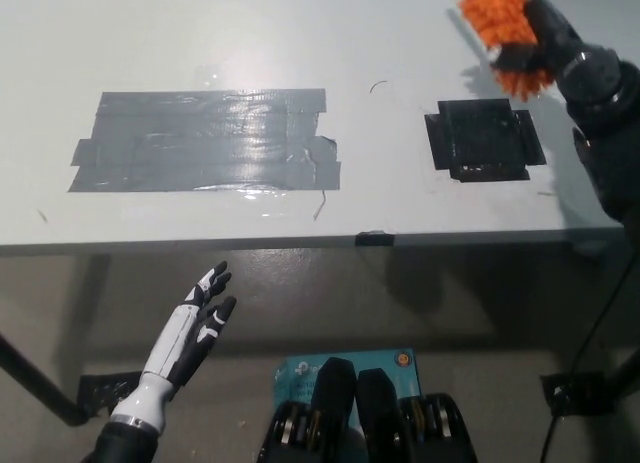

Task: A person hands an oraange duster to the robot and the robot grabs it with its right hand and places it on the black marked spot infron tof it on the desk

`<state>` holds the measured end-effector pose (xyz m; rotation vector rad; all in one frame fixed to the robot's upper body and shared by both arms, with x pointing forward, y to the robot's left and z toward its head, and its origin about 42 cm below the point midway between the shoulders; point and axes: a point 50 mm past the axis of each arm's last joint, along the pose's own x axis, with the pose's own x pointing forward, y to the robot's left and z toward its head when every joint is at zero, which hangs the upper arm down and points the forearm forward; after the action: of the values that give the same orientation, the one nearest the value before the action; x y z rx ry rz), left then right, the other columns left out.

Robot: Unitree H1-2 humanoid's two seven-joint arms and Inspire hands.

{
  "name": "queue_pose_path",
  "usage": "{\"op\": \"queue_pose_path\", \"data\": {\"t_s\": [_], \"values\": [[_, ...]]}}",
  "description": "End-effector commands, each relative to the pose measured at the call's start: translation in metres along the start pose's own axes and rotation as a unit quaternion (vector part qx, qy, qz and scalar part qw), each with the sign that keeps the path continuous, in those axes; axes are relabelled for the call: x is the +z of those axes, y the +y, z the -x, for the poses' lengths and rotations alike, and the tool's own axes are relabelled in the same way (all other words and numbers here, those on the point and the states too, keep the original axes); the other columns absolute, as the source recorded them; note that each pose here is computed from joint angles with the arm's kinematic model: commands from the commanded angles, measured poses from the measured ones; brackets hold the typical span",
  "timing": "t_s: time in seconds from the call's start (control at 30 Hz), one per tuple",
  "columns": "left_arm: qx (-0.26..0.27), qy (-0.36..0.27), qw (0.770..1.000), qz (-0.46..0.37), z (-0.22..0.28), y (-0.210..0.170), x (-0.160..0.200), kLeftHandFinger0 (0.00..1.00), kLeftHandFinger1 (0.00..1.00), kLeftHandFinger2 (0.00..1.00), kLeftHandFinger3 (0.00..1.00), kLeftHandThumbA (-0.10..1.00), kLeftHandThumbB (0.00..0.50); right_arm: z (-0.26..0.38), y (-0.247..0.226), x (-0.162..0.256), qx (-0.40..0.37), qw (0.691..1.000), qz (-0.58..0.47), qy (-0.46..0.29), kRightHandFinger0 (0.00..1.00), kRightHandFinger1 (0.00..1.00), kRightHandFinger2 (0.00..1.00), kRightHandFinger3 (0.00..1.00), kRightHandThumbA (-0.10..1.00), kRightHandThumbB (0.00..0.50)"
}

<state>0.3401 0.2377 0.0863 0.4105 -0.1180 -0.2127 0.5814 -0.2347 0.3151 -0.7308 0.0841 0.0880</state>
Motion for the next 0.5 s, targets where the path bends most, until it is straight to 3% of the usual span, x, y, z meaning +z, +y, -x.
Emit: {"op": "queue_pose_path", "data": {"t_s": [0.0, 0.23, 0.3, 0.43, 0.47], "values": [[0.001, -0.022, 1.000, -0.001, -0.005, 0.006, 0.006, 0.90, 1.00, 1.00, 1.00, 0.94, 0.111, 0.002, -0.030, 0.024, -0.021, 0.999, 0.000, -0.028, 0.21, 0.75, 1.00, 1.00, -0.10, 0.154], [0.002, -0.025, 1.000, -0.001, -0.006, 0.006, 0.007, 0.90, 1.00, 1.00, 1.00, 0.94, 0.107, 0.001, -0.006, 0.000, -0.005, 1.000, -0.009, -0.002, 0.18, 0.73, 1.00, 1.00, -0.10, 0.174], [0.003, -0.023, 1.000, -0.003, -0.006, 0.006, 0.006, 0.90, 1.00, 1.00, 1.00, 0.94, 0.114, 0.001, 0.011, -0.011, 0.011, 1.000, 0.003, 0.005, 0.26, 0.80, 1.00, 1.00, -0.10, 0.158], [0.002, -0.024, 1.000, 0.000, -0.009, 0.006, 0.008, 0.90, 1.00, 1.00, 1.00, 0.93, 0.120, 0.002, 0.024, -0.019, 0.044, 0.999, 0.014, 0.020, 0.30, 0.81, 1.00, 1.00, -0.10, 0.190], [0.002, -0.024, 1.000, 0.001, -0.009, 0.006, 0.008, 0.90, 1.00, 1.00, 1.00, 0.93, 0.121, 0.002, 0.028, -0.022, 0.062, 0.997, 0.020, 0.032, 0.30, 0.77, 1.00, 1.00, -0.10, 0.191]]}}
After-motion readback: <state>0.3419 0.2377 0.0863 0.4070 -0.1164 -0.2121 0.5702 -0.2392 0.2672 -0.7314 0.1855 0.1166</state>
